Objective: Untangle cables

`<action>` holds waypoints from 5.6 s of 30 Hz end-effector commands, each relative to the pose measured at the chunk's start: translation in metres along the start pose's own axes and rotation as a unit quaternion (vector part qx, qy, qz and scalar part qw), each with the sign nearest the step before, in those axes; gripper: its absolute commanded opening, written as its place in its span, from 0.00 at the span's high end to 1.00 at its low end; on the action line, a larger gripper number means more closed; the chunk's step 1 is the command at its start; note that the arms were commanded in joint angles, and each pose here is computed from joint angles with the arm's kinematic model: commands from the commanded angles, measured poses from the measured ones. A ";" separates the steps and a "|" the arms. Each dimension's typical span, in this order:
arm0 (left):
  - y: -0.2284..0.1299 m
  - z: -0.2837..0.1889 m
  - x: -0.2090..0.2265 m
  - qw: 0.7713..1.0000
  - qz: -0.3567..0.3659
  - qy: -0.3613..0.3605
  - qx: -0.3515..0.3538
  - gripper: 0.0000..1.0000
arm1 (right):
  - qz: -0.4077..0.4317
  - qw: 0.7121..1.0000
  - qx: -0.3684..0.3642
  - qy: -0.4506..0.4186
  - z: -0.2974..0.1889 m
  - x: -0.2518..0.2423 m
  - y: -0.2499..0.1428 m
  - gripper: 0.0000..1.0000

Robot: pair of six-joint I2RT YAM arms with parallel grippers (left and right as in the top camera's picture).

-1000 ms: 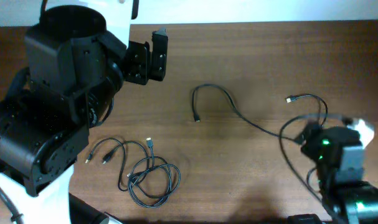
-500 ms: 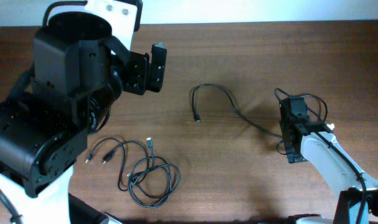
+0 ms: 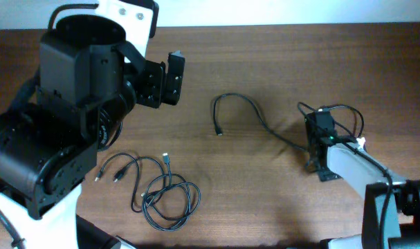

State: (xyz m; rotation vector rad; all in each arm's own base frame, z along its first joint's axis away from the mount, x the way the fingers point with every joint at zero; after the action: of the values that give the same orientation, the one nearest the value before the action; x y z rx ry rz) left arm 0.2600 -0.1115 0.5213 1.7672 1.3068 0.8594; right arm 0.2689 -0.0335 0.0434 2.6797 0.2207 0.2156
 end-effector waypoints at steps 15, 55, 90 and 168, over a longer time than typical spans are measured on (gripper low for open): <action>0.016 -0.007 0.005 0.999 -0.005 0.013 -0.047 0.01 | -0.594 0.405 -0.569 0.399 -0.403 0.116 0.141 0.96; 0.006 -0.005 0.007 0.999 0.014 0.025 -0.018 0.10 | -0.460 0.863 -0.036 0.204 0.057 0.206 0.281 0.96; -0.012 0.012 0.004 0.997 0.054 0.027 0.041 0.04 | -0.363 0.657 -0.445 0.489 -0.397 -0.030 0.180 0.01; 0.013 0.013 -0.003 0.997 0.081 0.005 -0.021 0.00 | -0.445 0.854 -0.089 0.253 0.119 0.208 0.255 0.96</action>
State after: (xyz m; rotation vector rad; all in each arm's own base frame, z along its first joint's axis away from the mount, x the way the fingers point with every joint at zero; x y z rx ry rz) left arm 0.2774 -0.1160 0.5228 1.8560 1.1971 0.9962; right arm 0.5225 -0.2694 0.0967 1.9676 1.4547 0.5816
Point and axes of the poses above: each gripper's point midway between its finger pads, its own z axis out along the fingers, its own x axis along the line the jaws close on, y = z × x, the point moved 5 cm from there along -z, back along the fingers
